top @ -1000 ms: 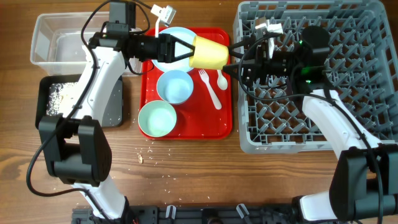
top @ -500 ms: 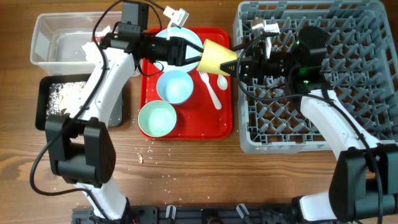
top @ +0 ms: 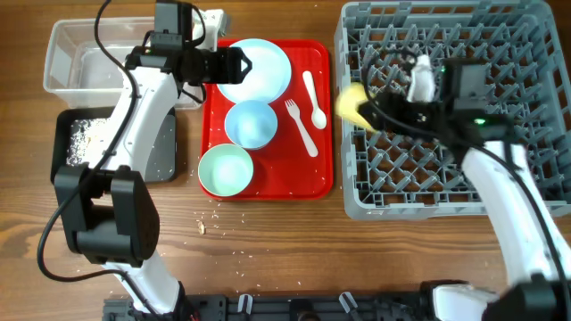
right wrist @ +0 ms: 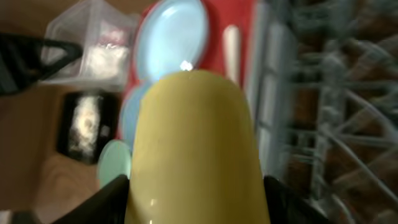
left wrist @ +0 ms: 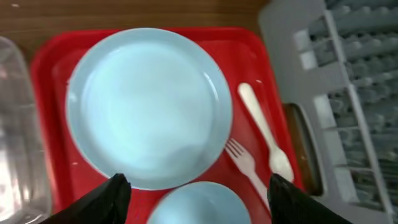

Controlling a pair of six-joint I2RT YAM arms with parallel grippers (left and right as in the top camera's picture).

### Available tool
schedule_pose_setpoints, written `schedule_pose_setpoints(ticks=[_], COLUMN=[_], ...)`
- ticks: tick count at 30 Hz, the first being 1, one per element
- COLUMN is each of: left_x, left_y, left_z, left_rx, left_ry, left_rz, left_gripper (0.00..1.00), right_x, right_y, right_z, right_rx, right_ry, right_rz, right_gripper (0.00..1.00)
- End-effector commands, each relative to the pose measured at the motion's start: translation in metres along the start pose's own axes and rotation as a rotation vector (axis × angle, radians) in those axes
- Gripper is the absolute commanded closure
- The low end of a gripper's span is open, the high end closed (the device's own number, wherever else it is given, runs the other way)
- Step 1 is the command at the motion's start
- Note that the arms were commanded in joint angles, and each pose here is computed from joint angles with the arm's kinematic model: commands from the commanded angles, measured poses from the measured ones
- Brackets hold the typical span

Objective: Sort waste into correct bins and load items into the dishwasher rack
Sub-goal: 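Place the yellow cup into the dish rack with the right gripper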

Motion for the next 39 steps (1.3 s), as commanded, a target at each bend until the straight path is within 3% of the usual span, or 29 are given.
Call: schedule_pose_setpoints(ticks=[1,5,10,15,17,18,20,22,24,27,30,33,36,39], left_x=[-0.005,-0.003,-0.001,0.001,0.001,0.001,0.001,0.002,0.002,0.002,-0.001,-0.006,-0.008,-0.013], left_y=[0.008,0.014,0.017,0.017,0.017,0.017,0.018,0.018,0.018,0.018,0.020,0.031,0.049,0.059], left_z=[0.004,0.016,0.022,0.022,0.022,0.022,0.022,0.022,0.022,0.021,0.005,-0.033,-0.071,-0.102], left_rx=[-0.091,-0.097,-0.101,-0.104,-0.104,-0.104,-0.105,-0.107,-0.107,-0.106,-0.127,-0.198,-0.244,-0.257], left_ry=[-0.037,-0.015,-0.001,0.008,0.009,0.009,0.012,0.019,0.020,0.019,-0.007,-0.064,-0.105,-0.177], left_rz=[0.012,0.003,-0.002,-0.005,-0.005,-0.005,-0.007,-0.009,-0.010,-0.010,-0.097,-0.230,-0.301,-0.325], left_gripper=[0.28,0.28,0.28,0.28,0.27,0.27,0.27,0.27,0.27,0.28,0.29,0.29,0.24,0.21], right_x=[-0.020,-0.005,0.017,0.022,0.026,0.026,0.023,0.013,-0.012,-0.076,-0.096,-0.086,-0.055,-0.034], right_y=[0.013,0.017,-0.007,-0.026,-0.033,-0.037,-0.038,-0.033,-0.023,0.019,0.058,0.085,0.092,0.095], right_z=[-0.060,-0.070,-0.035,0.002,0.016,0.023,0.031,0.033,0.022,0.000,0.037,0.108,0.178,0.208], right_rx=[0.375,0.453,0.511,0.497,0.497,0.498,0.477,0.414,0.389,0.246,0.154,0.087,0.019,-0.017], right_ry=[-0.007,0.140,0.447,0.583,0.634,0.643,0.620,0.557,0.464,0.175,0.042,0.083,0.219,0.296], right_rz=[-0.095,-0.060,0.016,0.024,0.036,0.040,0.042,0.044,0.025,-0.113,-0.227,-0.314,-0.394,-0.472], right_gripper=[0.67,0.66,0.66,0.66,0.55,0.39,0.20,0.10,0.07,0.09,0.18,0.19,0.21,0.28])
Point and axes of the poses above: each gripper's point midway between its finger pads, its own z axis out along the fingers, its own y axis along the line the jaws close on, x = y × z, the point moved 10 cm from there along -z, back along the fingers, and after that the axes turned 11 degrees about -z, right-handed, at the moved point
